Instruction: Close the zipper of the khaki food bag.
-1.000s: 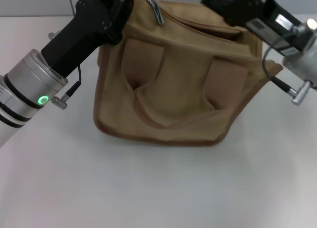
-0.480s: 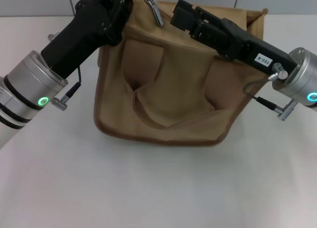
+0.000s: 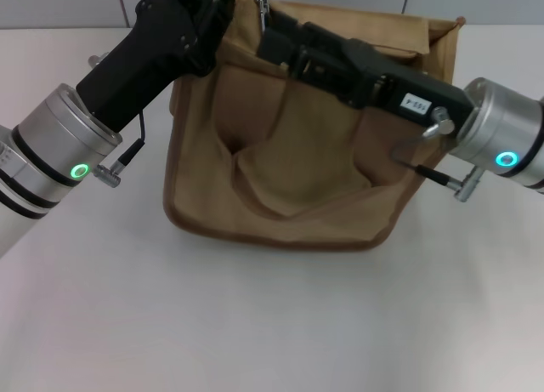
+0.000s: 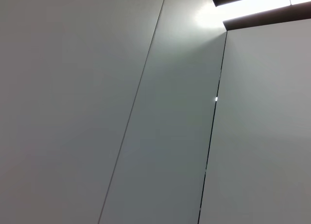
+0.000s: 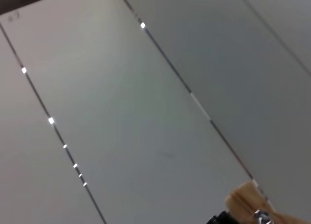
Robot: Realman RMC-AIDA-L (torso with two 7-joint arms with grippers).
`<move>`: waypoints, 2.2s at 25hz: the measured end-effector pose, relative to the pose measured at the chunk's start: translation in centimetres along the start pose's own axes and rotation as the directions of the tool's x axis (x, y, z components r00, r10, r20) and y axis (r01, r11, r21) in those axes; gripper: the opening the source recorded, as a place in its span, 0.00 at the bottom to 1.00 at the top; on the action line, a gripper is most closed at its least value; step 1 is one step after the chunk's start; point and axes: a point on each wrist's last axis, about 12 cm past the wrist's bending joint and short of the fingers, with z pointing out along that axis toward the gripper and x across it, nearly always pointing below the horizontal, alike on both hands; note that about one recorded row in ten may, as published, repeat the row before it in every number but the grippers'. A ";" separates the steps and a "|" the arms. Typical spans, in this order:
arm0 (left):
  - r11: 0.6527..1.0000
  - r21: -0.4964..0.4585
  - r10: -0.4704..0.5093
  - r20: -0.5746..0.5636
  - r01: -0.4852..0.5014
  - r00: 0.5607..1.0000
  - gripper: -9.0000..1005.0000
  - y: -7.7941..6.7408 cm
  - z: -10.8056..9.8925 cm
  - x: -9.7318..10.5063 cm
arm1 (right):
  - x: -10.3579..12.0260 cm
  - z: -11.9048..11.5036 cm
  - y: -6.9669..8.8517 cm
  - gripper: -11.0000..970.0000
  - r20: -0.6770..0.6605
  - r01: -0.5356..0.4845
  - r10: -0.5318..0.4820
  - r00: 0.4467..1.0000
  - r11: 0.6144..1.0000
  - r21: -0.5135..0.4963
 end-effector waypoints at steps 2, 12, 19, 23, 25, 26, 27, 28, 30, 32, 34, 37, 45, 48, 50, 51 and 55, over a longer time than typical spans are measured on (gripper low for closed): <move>1.000 0.000 0.000 0.000 0.000 1.000 0.04 0.0 0.0 0.0 | 0.0 0.2 -0.1 0.79 -0.007 0.001 -0.001 1.000 1.000 0.002; 1.000 0.000 0.001 0.000 -0.001 1.000 0.04 0.0 0.0 0.0 | -0.3 0.5 -0.7 0.79 -0.003 -0.039 0.039 0.999 0.998 0.047; 1.000 0.000 0.002 0.001 -0.002 1.000 0.04 0.0 0.1 0.0 | -0.5 0.9 -0.1 0.79 -0.009 -0.039 0.039 0.999 0.999 -0.018; 1.000 0.000 0.010 0.001 -0.010 1.000 0.05 0.0 0.1 0.0 | -0.5 0.7 -0.1 0.79 0.006 -0.041 0.041 0.999 0.999 -0.015; 1.000 0.001 0.011 0.001 -0.011 1.000 0.05 0.0 0.1 0.0 | -0.5 0.6 -0.1 0.79 0.007 -0.041 0.041 0.999 0.999 -0.012; 1.000 0.000 0.010 0.001 -0.010 1.000 0.05 0.0 0.1 0.0 | -0.5 0.6 -0.1 0.79 0.007 -0.041 0.041 0.999 0.999 -0.007; 1.000 0.000 0.009 0.001 -0.009 1.000 0.05 0.0 0.1 0.0 | -0.5 0.6 -0.2 0.79 0.006 -0.041 0.041 0.999 0.999 -0.002; 1.000 0.000 0.009 0.001 -0.009 1.000 0.05 0.0 0.1 0.0 | -0.5 0.6 -0.3 0.79 0.006 -0.041 0.041 0.999 0.999 0.003; 1.000 0.001 0.008 0.001 -0.008 1.000 0.05 0.0 0.1 0.0 | -0.5 0.7 -0.4 0.79 0.004 -0.041 0.041 0.999 0.999 0.012; 1.000 0.001 0.007 0.001 -0.007 1.000 0.05 0.0 0.1 0.0 | -0.5 0.8 -0.4 0.79 0.001 -0.042 0.042 0.999 0.999 0.015; 1.000 0.000 0.004 0.002 -0.004 1.000 0.05 -0.1 0.1 0.1 | -0.5 0.9 -0.4 0.79 -0.004 -0.042 0.042 0.999 0.999 0.012; 1.000 0.000 0.002 0.003 -0.002 1.000 0.05 -0.1 0.1 0.1 | -0.5 1.1 -0.4 0.79 -0.009 -0.041 0.041 0.999 0.999 0.007; 1.000 0.002 0.001 0.005 -0.001 1.000 0.05 -0.2 0.0 0.1 | -0.7 1.1 -1.0 0.66 0.018 -0.094 0.093 0.995 0.994 0.053; 1.000 0.004 -0.001 0.004 0.001 1.000 0.05 -0.2 -0.1 0.2 | -0.6 1.1 -1.1 0.54 0.010 -0.098 0.097 0.995 0.993 0.064; 1.000 0.004 -0.002 0.005 0.002 1.000 0.05 -0.3 -0.1 0.2 | -0.6 1.2 -1.1 0.43 0.006 -0.096 0.096 0.995 0.993 0.064; 1.000 0.004 -0.002 0.005 0.002 1.000 0.05 -0.3 -0.1 0.2 | -0.6 1.3 -1.1 0.38 0.003 -0.096 0.096 0.995 0.993 0.062; 1.000 0.003 -0.002 0.007 0.002 1.000 0.05 -0.3 -0.2 0.2 | -0.6 1.3 -1.1 0.23 -0.001 -0.097 0.097 0.995 0.994 0.058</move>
